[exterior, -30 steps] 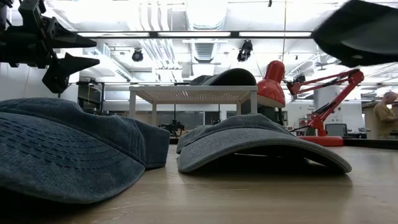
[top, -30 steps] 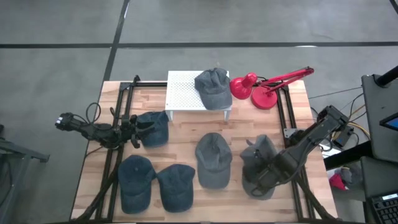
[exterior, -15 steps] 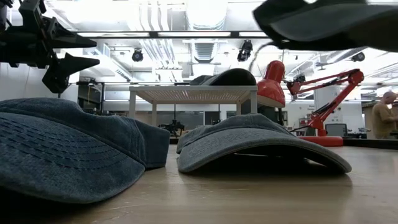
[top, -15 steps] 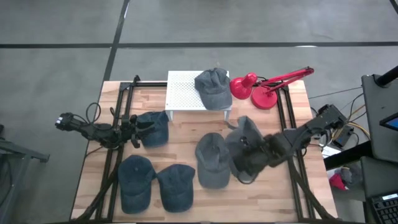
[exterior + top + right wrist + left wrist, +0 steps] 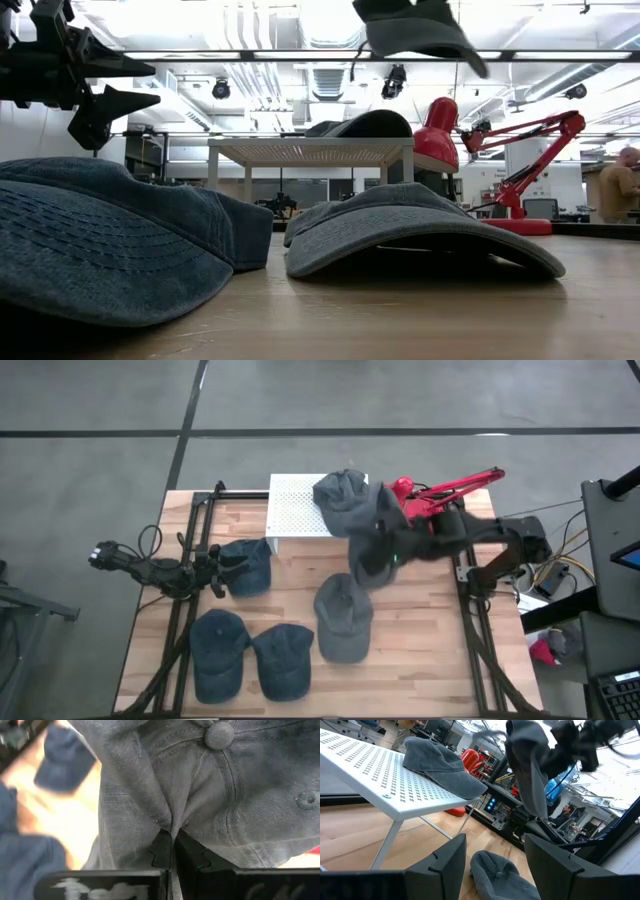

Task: Pick & Place hat
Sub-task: Stack the right gray cap on top of the other gray cap on the shelf

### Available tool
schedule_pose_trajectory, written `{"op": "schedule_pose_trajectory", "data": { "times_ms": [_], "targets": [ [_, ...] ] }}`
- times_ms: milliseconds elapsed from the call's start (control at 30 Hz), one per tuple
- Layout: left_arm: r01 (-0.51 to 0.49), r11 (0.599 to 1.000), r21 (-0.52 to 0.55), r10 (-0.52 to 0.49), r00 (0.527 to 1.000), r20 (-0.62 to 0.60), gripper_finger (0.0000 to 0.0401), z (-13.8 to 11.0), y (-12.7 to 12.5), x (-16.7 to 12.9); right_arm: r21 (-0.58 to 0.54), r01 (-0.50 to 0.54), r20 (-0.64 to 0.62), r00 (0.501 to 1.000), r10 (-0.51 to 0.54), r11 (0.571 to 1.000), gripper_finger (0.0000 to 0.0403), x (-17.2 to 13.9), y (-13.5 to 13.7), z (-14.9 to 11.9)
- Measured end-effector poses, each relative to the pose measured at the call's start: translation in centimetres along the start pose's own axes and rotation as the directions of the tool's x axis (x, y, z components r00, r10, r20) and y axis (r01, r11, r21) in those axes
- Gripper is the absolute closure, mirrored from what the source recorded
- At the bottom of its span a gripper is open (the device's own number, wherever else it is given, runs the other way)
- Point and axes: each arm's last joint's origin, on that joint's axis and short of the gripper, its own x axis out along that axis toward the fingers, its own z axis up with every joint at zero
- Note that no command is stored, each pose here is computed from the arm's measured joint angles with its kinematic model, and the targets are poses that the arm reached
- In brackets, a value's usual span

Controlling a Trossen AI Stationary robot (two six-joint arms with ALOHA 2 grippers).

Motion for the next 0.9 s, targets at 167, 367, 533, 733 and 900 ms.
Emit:
{"op": "schedule_pose_trajectory", "data": {
  "times_ms": [167, 367, 533, 733, 900],
  "targets": [
    [0.000, 1.000, 0.000, 0.000, 1.000, 0.000, 0.0197, 0.0, 0.0, 0.0, 0.043, -0.023, 0.083, 0.996, 0.019, 0.999, 0.0391, -0.4, -1.3, 3.8],
    [-0.001, 1.000, 0.002, 0.001, 1.000, 0.000, 0.0197, 0.0, 0.0, 0.0, -0.008, -0.022, 0.116, 0.993, 0.023, 1.000, 0.0391, 0.2, -1.2, 7.5],
    [-0.001, 1.000, 0.003, 0.001, 1.000, -0.001, 0.0197, 0.0, 0.0, 0.0, -0.090, -0.011, 0.084, 0.996, 0.019, 0.996, 0.0391, 2.0, -0.6, 10.1],
    [-0.002, 1.000, 0.005, 0.002, 1.000, -0.002, 0.0197, 0.0, 0.0, 0.0, -0.103, 0.060, -0.002, 0.998, -0.060, 0.993, 0.0391, 4.8, -1.4, 11.8],
    [-0.007, 1.000, 0.010, 0.007, 1.000, -0.007, 0.0197, -0.1, 0.0, 0.1, -0.082, 0.067, -0.059, 0.996, -0.072, 0.994, 0.0391, 7.1, -2.0, 12.6]
  ]
}}
